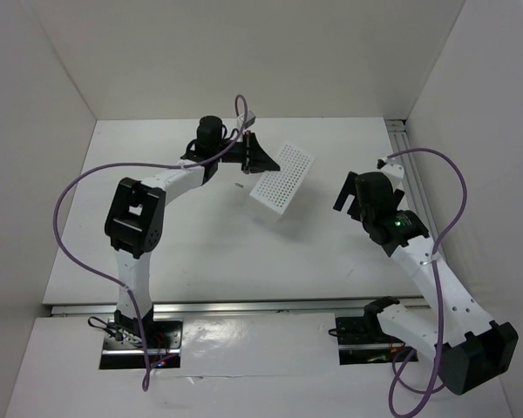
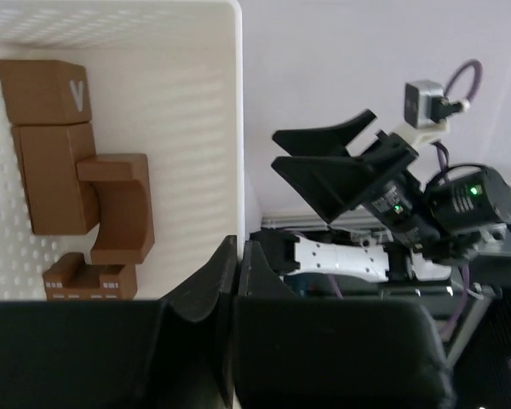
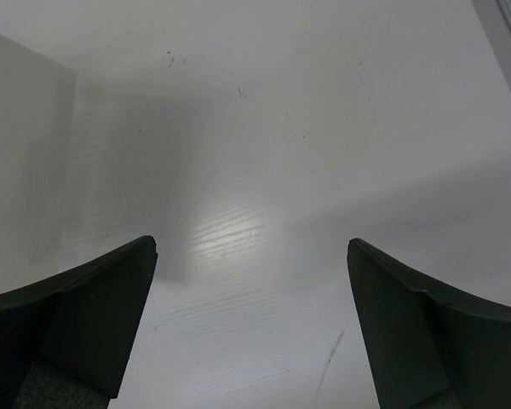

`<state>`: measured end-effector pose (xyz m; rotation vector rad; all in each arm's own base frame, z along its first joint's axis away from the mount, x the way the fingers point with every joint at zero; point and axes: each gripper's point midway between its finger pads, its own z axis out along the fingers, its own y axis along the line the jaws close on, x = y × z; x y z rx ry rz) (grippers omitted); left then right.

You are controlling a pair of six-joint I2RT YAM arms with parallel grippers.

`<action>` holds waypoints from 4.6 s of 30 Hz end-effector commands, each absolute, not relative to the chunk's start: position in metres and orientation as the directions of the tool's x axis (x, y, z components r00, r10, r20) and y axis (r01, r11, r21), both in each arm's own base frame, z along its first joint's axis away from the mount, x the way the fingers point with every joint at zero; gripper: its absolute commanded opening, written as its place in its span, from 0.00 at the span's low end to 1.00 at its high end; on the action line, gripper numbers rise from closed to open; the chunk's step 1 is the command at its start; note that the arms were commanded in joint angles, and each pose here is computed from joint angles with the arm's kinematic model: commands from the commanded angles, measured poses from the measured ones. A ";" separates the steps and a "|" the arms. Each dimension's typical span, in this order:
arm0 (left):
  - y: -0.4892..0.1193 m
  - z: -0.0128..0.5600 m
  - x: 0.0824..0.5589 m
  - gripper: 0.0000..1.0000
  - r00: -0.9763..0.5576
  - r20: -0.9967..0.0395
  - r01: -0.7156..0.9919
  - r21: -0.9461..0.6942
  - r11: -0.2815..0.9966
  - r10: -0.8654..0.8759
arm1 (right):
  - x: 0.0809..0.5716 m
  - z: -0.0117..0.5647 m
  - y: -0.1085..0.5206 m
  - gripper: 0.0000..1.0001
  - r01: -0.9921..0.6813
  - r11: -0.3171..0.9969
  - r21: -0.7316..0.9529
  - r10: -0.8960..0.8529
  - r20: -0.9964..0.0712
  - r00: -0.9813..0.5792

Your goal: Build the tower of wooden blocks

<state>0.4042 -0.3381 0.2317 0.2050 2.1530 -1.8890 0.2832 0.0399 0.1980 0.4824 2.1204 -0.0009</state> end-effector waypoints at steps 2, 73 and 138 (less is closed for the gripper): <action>-0.339 0.257 0.390 0.00 -0.939 -0.344 0.344 -0.936 -0.072 -0.010 | 0.284 0.214 0.040 1.00 0.328 0.923 0.201 0.345 -0.812 -0.472; -0.353 0.268 0.434 0.00 -0.984 -0.068 0.152 -0.811 -0.565 -0.166 | 0.283 0.202 0.044 1.00 0.326 0.924 0.199 0.348 -0.792 -0.501; -0.107 0.229 0.463 0.00 -0.754 -0.655 0.019 -0.097 0.995 -0.050 | 0.316 0.261 0.051 1.00 0.277 0.943 0.187 0.295 -0.855 -0.427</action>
